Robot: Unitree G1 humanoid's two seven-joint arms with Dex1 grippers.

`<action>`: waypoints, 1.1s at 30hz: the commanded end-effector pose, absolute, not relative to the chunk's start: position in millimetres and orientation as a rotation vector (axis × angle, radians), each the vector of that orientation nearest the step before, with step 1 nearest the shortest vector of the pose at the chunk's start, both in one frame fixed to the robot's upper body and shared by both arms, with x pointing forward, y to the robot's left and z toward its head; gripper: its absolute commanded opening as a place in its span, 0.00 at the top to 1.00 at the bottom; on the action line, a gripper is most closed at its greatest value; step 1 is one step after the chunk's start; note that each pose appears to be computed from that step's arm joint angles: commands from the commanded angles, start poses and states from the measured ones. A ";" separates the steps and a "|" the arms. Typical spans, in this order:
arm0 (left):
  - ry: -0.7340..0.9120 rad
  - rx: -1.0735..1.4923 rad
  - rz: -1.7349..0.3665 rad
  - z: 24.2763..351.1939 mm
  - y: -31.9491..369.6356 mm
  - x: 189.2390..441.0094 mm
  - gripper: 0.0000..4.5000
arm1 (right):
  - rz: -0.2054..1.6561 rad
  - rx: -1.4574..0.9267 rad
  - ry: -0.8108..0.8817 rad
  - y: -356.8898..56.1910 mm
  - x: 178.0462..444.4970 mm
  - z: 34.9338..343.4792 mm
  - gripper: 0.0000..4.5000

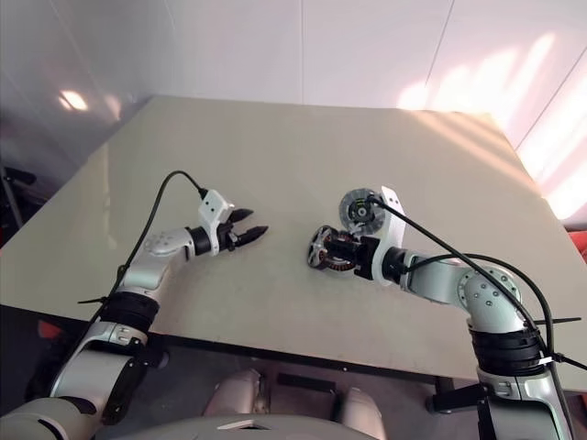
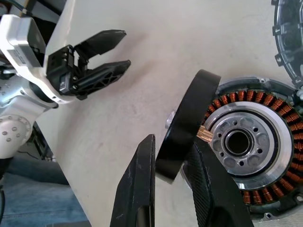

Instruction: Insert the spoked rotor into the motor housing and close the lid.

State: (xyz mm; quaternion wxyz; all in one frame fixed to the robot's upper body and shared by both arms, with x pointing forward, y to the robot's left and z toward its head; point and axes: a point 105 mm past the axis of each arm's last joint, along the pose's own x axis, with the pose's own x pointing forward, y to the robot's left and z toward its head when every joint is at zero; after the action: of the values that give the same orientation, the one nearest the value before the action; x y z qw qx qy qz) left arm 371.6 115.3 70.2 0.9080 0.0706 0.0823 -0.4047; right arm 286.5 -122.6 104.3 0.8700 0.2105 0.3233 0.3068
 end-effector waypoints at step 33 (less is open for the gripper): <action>0.114 0.154 -0.840 90.5 113.5 375.0 0.26 | 0.588 1.148 0.471 -149.1 314.4 161.5 0.92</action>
State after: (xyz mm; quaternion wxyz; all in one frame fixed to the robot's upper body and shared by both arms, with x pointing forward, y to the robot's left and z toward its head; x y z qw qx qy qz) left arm 371.5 115.2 70.2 0.9076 0.0685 0.0872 -0.4048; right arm 314.7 -142.9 155.6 0.7851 0.5048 0.2337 0.2724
